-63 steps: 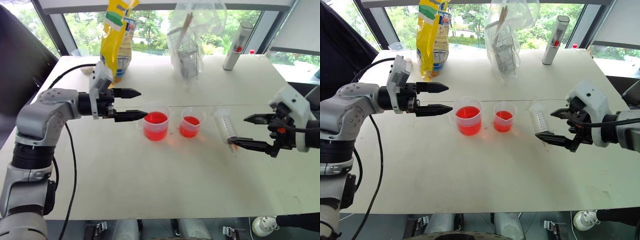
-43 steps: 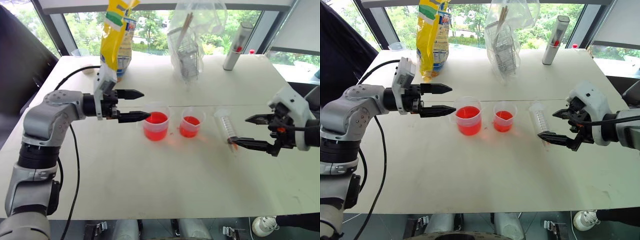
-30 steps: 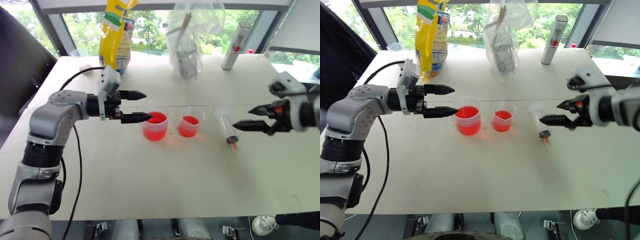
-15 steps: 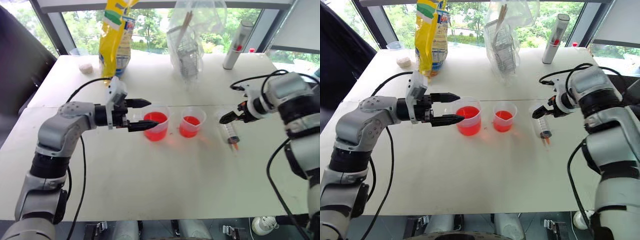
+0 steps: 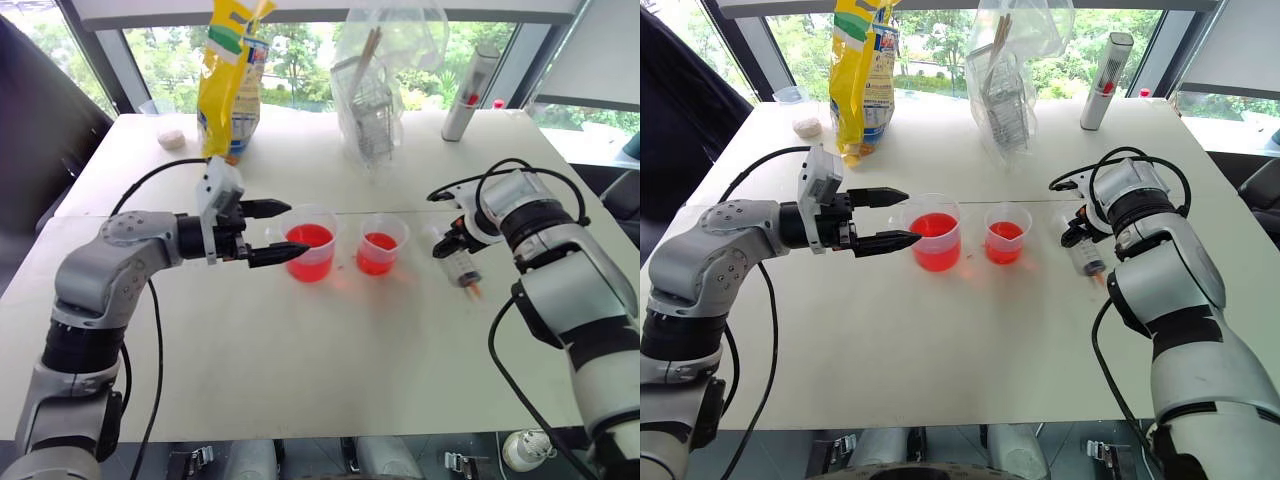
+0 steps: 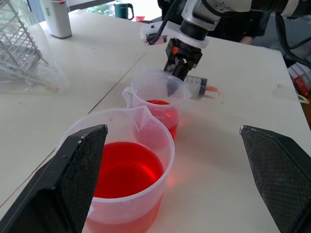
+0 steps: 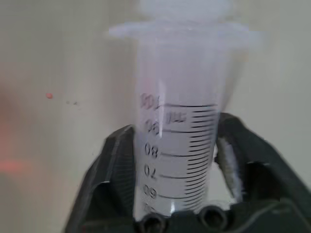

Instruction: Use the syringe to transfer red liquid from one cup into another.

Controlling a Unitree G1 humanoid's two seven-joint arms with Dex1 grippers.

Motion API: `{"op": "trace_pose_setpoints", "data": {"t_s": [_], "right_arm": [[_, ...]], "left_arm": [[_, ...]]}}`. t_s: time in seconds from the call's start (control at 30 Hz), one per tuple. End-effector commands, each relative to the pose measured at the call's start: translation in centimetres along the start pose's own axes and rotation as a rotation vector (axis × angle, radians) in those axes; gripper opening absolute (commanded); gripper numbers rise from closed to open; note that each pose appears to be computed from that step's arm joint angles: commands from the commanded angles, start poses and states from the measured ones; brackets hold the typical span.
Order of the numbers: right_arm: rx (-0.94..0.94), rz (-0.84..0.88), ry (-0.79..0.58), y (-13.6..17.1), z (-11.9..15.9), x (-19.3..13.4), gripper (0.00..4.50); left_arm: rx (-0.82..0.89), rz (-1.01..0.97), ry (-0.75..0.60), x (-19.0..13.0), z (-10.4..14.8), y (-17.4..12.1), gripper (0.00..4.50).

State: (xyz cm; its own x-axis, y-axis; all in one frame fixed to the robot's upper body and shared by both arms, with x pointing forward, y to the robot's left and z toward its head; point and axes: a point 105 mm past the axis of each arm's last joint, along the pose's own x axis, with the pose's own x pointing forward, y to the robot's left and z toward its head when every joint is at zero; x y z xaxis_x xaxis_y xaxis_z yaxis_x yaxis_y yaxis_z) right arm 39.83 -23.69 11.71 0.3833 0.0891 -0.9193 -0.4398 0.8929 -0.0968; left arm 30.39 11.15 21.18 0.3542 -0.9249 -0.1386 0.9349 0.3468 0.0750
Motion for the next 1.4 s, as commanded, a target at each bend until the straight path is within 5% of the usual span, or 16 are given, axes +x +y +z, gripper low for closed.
{"op": "trace_pose_setpoints", "data": {"t_s": [0.03,0.27,0.43,0.57,0.7,0.97,1.4], "right_arm": [[0.006,0.02,0.026,0.7,-0.3,0.5,1.39],[0.105,-0.037,-0.125,-1.0,1.2,-3.4,1.39],[-0.218,-0.303,-0.498,-1.3,2.7,-11.2,1.39],[-0.368,-0.426,-0.906,1.6,5.4,-17.8,1.39],[-0.425,-0.214,-1.326,8.1,8.0,-22.3,1.39],[-0.365,0.167,-1.578,15.0,10.6,-20.7,1.39],[-0.236,0.45,-1.525,20.1,10.4,-12.2,1.39]], "left_arm": [[0.05,-0.004,-0.021,-0.5,1.2,0.0,4.5],[0.094,-0.017,-0.017,-0.6,2.6,1.3,4.5],[0.121,-0.005,-0.028,-0.9,3.7,2.8,4.5],[0.144,-0.029,-0.042,-0.3,4.9,3.6,4.5],[0.164,-0.051,-0.082,0.3,6.3,4.4,4.5],[0.205,-0.062,-0.094,-0.3,8.5,5.0,4.5],[0.232,-0.012,-0.076,-2.7,10.1,5.2,4.5]]}}
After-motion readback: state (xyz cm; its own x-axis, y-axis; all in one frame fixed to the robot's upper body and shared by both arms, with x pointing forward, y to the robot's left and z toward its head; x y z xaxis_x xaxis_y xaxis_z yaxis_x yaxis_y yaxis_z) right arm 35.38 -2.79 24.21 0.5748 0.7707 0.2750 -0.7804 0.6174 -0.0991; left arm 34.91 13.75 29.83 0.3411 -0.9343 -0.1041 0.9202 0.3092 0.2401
